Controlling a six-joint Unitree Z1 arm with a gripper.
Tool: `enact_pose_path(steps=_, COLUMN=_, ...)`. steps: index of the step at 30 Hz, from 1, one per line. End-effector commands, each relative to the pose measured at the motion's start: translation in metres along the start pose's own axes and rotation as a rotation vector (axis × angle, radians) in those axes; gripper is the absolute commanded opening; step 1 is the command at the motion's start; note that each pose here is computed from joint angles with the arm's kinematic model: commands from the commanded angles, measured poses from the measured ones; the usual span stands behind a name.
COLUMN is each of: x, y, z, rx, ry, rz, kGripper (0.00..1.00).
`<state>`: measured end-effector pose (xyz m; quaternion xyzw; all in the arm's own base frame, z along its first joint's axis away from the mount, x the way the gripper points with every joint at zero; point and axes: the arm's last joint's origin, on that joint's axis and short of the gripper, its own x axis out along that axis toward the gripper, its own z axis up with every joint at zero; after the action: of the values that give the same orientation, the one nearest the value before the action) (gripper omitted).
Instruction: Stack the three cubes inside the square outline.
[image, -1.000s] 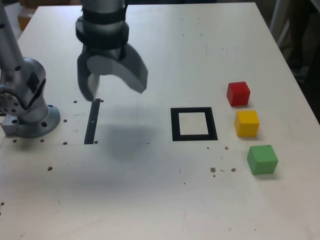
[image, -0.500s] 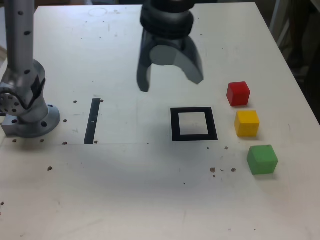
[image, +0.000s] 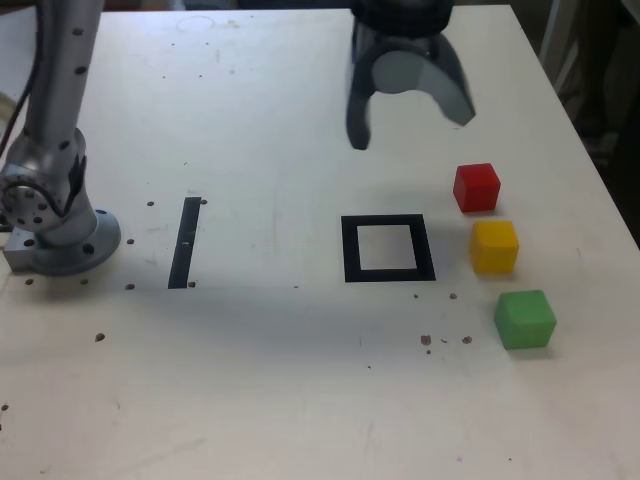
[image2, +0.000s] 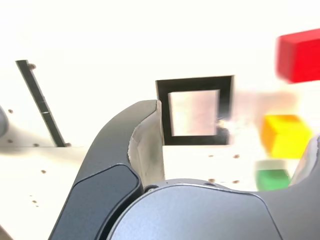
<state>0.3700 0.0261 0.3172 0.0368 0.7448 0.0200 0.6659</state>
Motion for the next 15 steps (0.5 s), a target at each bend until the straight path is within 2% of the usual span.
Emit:
enact_pose_path(steps=1, x=0.003, y=0.002, z=0.012, rx=0.005, ry=0.014, rz=0.006, kGripper=0.99)
enact_pose_path(steps=5, x=0.011, y=0.005, z=0.032, rx=0.012, ry=0.042, rz=0.019, kGripper=0.99)
enact_pose_path(steps=9, x=0.031, y=0.005, z=0.055, rx=0.016, ry=0.072, rz=0.022, kGripper=0.99)
enact_pose_path(steps=15, x=0.054, y=0.008, z=0.082, rx=0.015, ry=0.086, rz=0.045, kGripper=0.97)
